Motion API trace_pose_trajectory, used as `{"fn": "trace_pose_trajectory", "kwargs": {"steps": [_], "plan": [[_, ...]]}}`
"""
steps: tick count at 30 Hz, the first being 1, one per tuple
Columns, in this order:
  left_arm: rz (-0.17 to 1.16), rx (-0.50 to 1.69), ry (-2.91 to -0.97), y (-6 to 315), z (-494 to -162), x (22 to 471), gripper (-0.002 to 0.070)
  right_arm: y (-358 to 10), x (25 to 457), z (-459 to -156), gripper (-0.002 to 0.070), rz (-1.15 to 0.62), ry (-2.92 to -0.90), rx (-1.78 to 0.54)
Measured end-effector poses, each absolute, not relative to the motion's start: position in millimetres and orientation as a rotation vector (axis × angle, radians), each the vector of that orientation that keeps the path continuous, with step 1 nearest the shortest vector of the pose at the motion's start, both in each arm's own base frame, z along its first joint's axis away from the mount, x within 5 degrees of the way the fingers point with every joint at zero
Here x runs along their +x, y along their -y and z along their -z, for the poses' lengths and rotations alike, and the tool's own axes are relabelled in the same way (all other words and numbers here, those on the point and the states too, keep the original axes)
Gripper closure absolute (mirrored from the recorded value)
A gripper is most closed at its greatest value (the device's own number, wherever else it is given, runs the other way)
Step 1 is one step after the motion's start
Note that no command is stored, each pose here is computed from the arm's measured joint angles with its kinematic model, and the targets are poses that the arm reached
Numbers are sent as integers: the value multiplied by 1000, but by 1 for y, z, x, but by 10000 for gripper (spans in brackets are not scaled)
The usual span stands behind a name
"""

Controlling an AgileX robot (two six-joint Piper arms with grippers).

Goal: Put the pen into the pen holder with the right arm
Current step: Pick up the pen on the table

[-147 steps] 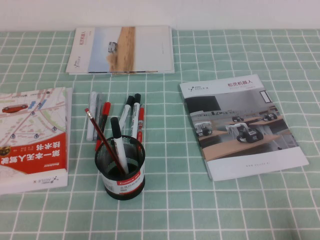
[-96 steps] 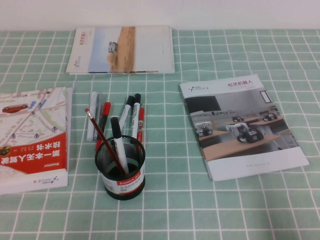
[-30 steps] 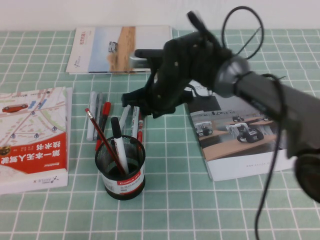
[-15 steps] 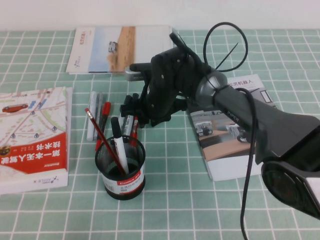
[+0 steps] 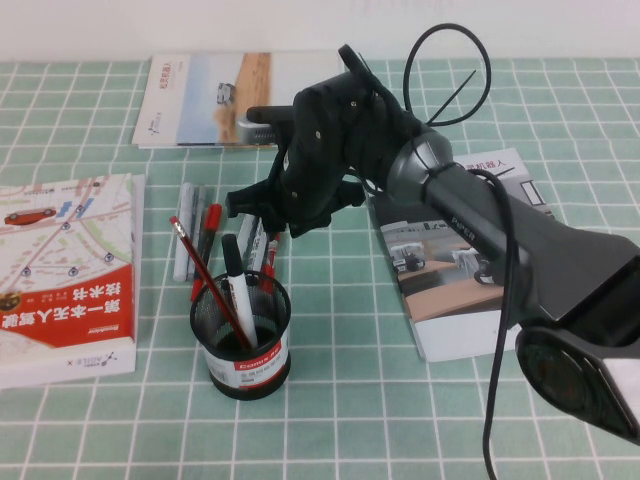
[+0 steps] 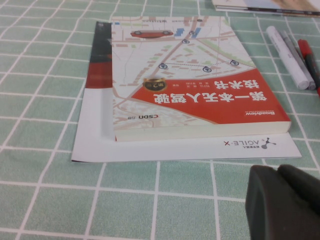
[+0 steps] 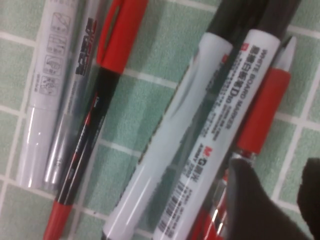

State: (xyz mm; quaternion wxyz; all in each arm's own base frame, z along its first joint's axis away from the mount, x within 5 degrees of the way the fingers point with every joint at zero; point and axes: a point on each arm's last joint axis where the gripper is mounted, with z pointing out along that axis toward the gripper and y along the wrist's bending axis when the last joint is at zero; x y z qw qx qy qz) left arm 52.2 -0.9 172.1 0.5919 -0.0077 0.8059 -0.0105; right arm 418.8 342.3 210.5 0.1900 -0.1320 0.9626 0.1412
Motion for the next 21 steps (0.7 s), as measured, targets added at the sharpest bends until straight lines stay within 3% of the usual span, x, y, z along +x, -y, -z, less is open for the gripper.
{"fn": "trace_pose_trajectory", "kwargs": {"steps": [11, 21], "plan": [[24, -18, -1875, 1, -172, 52, 679, -352, 415, -189, 464, -365, -2736, -404], [24, -18, -1875, 1, -172, 52, 679, -350, 413, -188, 464, -321, -2758, -417]]}}
